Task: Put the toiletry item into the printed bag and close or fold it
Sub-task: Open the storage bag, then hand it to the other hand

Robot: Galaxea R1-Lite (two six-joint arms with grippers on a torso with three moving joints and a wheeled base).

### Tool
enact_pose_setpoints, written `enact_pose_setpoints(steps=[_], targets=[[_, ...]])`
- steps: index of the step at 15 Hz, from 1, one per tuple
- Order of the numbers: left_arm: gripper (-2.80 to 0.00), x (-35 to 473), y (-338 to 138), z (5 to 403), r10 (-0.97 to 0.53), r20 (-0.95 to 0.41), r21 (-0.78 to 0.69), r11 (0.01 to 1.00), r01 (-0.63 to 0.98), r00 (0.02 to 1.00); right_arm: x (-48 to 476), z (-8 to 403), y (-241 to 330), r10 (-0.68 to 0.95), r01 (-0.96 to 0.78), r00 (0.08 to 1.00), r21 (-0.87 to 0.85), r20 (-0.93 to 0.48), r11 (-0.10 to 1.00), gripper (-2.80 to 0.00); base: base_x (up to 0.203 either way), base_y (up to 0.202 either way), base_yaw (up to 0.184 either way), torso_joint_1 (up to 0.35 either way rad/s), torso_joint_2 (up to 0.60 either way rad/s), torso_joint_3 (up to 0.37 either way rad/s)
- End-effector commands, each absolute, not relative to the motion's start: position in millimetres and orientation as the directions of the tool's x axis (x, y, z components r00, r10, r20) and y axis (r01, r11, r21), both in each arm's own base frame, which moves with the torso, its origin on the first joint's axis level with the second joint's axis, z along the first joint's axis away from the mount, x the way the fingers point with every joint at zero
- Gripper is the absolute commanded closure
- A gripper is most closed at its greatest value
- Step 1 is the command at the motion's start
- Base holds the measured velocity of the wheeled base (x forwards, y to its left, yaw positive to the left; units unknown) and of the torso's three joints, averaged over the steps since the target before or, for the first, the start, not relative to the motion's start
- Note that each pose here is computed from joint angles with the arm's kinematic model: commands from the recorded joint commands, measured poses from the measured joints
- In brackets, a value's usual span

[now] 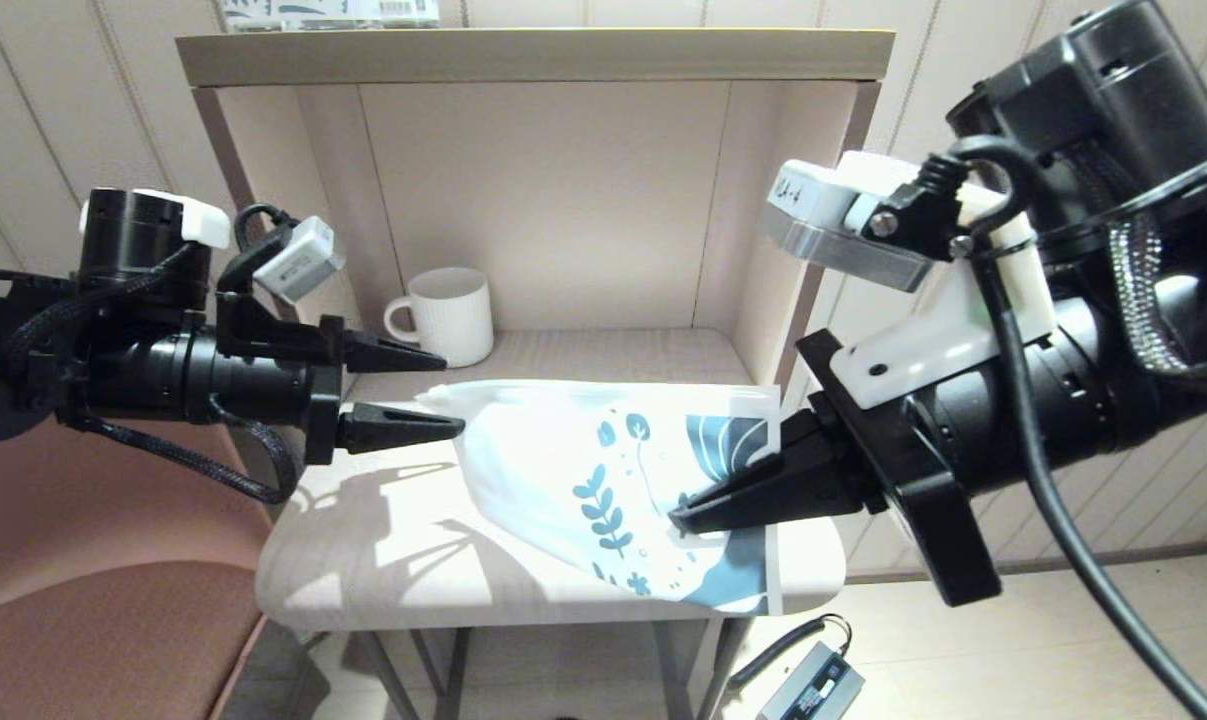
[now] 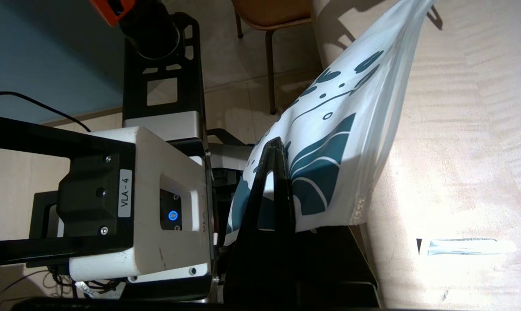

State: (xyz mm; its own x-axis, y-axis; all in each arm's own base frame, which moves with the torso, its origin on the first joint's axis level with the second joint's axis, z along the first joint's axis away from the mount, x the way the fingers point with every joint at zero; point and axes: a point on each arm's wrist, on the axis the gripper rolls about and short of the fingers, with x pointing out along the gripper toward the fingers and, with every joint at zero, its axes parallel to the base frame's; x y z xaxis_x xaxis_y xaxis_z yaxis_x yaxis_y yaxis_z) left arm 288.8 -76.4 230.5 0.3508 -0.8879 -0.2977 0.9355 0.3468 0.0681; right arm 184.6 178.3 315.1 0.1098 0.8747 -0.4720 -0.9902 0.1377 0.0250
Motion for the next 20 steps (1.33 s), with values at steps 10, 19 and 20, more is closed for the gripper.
enact_pose_setpoints(steps=[10, 19, 20], targets=[[-2.80, 285, -70, 247, -0.978, -0.161, -0.280, 0.176, 0.944, 0.135, 171, 327, 170, 0.902, -0.995, 0.085, 0.007, -0.422, 0.097, 0.00, 0.000, 0.000, 0.000, 0.000, 0.00, 0.000], [-2.80, 284, -83, 235, -0.989, -0.145, -0.354, 0.089, 0.931, 0.040, 169, 339, 169, 0.915, -0.995, 0.097, -0.021, -0.392, 0.096, 0.00, 0.000, 0.000, 0.000, 0.000, 0.00, 0.000], [-2.80, 284, -83, 238, -0.989, -0.142, -0.349, 0.088, 0.933, 0.040, 169, 338, 169, 0.914, -0.995, 0.096, -0.018, -0.394, 0.097, 0.00, 0.000, 0.000, 0.000, 0.000, 0.00, 0.000]])
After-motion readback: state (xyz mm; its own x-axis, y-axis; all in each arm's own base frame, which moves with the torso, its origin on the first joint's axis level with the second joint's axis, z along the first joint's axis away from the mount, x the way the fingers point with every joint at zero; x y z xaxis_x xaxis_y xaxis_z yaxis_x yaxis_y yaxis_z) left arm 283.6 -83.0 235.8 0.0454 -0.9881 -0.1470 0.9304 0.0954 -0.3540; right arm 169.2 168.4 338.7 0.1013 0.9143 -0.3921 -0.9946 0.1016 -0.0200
